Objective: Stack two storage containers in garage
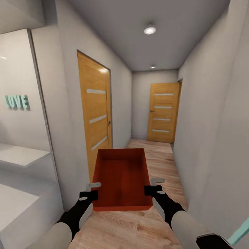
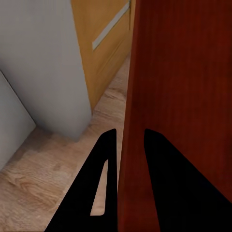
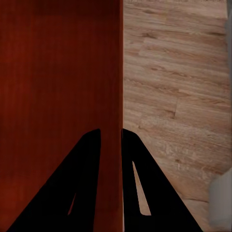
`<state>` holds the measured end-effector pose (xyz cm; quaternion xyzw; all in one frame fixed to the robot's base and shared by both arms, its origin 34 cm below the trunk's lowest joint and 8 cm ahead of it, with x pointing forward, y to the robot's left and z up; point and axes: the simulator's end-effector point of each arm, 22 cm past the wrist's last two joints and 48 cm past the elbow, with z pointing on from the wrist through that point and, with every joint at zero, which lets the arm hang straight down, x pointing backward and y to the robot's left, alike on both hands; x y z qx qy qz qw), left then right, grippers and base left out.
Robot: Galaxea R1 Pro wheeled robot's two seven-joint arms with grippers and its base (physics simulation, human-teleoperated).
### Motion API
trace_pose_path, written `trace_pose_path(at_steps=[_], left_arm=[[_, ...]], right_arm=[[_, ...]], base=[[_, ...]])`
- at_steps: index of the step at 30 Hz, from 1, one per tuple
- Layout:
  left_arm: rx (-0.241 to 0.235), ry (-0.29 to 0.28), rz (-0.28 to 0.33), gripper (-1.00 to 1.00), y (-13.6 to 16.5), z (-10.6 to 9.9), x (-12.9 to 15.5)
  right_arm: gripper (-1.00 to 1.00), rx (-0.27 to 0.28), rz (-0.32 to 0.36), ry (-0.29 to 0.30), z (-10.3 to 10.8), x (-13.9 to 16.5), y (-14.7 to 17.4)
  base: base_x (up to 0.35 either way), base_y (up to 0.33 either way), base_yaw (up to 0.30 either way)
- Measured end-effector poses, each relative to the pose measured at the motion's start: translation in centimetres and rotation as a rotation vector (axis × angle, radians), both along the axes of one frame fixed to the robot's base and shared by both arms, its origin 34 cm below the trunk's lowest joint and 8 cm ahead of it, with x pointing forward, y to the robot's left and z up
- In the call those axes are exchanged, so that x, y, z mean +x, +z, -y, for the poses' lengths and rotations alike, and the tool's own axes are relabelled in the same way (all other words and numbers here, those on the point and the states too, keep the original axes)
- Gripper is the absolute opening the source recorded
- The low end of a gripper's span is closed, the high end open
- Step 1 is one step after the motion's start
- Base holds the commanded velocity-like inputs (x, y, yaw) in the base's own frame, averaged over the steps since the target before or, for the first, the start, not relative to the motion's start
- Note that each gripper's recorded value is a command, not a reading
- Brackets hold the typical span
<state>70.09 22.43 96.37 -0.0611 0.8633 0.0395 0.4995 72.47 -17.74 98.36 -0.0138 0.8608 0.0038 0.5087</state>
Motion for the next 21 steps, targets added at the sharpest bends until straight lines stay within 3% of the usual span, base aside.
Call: trace_pose_path(at_steps=[10,21], left_arm=[[0.0,0.0,0.0,-1.0,0.0,0.01,0.01],[0.0,0.0,-0.01,-1.0,-0.61,0.03,-0.03]], right_arm=[[-1.0,0.0,0.0,0.0,0.01,0.0,-0.01],[-1.0,0.0,-0.01,0.0,0.03,-0.01,-0.65]], base=[[0.325,0.085,-0.017],[0.324,0.085,-0.199]])
